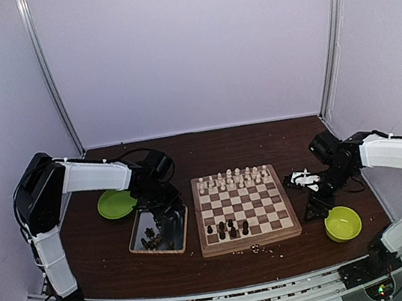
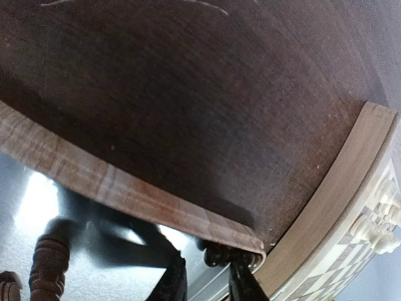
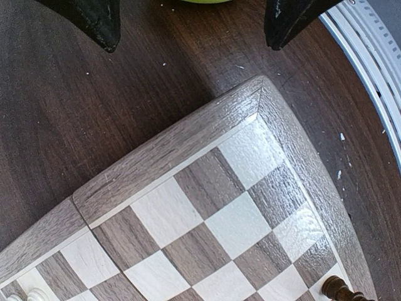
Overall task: Set up the chess pieces on the board
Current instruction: Adjust the pawn in the storage box.
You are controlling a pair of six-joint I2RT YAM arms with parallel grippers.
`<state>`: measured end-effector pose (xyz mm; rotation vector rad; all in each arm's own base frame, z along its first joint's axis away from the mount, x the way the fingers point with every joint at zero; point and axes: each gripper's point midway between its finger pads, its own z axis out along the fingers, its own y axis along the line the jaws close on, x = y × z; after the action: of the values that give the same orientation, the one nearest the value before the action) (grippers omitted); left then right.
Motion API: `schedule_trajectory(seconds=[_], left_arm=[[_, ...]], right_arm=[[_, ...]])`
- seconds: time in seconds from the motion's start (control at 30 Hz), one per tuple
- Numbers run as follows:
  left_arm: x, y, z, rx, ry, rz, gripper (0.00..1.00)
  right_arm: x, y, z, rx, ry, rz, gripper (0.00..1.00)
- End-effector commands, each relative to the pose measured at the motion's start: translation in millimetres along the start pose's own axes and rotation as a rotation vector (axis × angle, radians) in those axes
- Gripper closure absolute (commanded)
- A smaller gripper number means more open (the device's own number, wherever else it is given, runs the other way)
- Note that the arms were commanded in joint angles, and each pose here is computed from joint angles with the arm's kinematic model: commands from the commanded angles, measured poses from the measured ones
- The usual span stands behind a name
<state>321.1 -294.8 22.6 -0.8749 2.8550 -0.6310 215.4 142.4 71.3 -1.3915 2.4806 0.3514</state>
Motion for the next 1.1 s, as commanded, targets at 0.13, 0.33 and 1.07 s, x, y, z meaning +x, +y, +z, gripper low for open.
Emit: schedule_trajectory(seconds=[0.13, 0.33, 1.07], left_arm=[[-2, -2, -1, -0.023, -0.030, -0.040, 0.81], [4, 19, 1, -0.159, 0.016, -0.005, 0.93], [-25, -8, -60, -0.037, -0.147, 0.402, 0.83]], right_arm=[[-7, -2, -6, 0.017, -0.015, -0.026, 0.21], [-7, -2, -7, 0.021, -0.015, -0.025, 0.21], [-8, -2, -9, 0.025, -0.020, -0.031, 0.20]])
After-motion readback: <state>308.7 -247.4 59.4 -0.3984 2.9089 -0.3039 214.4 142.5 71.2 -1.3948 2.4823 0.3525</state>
